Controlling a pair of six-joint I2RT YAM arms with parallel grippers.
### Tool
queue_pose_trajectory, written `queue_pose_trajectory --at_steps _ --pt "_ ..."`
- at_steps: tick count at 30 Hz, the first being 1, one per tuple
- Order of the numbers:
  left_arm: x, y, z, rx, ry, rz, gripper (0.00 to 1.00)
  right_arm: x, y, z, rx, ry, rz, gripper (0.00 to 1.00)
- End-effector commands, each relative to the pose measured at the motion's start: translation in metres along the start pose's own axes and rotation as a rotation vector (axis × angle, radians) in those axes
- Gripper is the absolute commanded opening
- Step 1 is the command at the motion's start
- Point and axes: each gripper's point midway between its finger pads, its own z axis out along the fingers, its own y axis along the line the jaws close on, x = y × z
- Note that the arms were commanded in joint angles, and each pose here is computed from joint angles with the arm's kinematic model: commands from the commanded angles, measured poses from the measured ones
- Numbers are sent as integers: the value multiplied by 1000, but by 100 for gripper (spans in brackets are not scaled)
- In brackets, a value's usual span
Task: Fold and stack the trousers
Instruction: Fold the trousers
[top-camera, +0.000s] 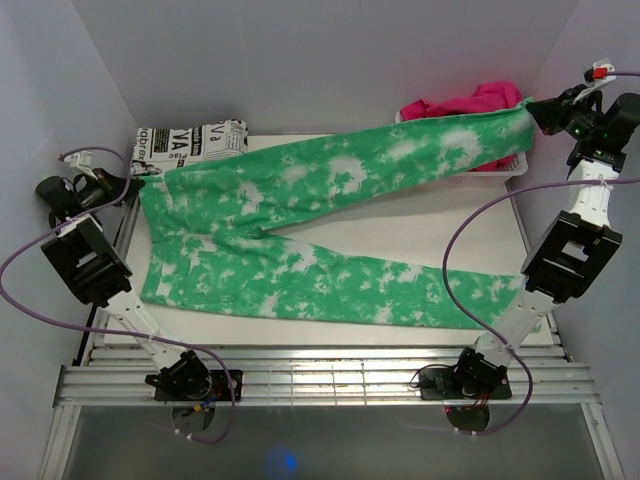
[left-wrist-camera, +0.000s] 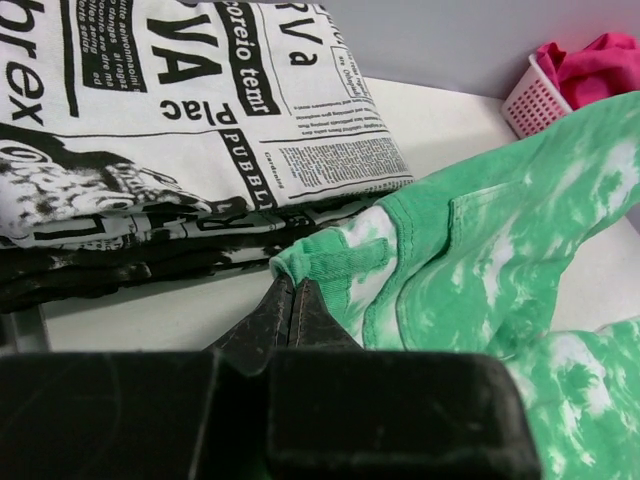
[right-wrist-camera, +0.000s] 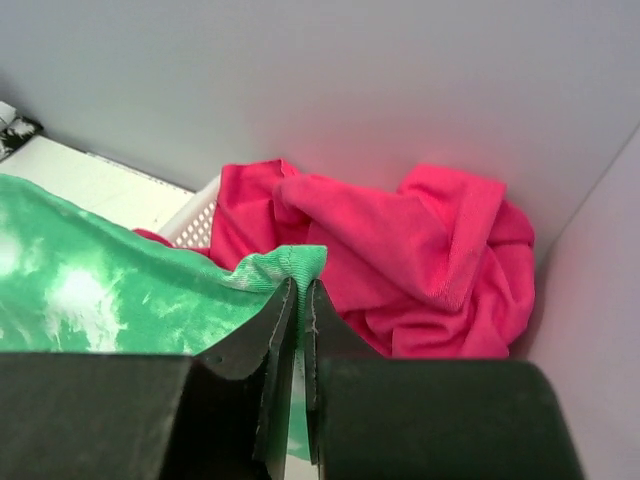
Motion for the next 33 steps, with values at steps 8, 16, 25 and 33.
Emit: queue_pose_trajectory --at_steps 8,16,25,33 --pt "-50 -24 -30 85 -94 210 0 -33 25 -17 -141 -124 -99 8" --pt "-40 -48 -54 161 -59 301 0 -22 60 -66 -193 -104 -86 8" --pt "-16 -69 -98 172 15 339 0 -15 91 -139 -237 -63 -150 8" --pt "37 -99 -141 185 165 435 0 57 126 -201 -301 81 -103 8"
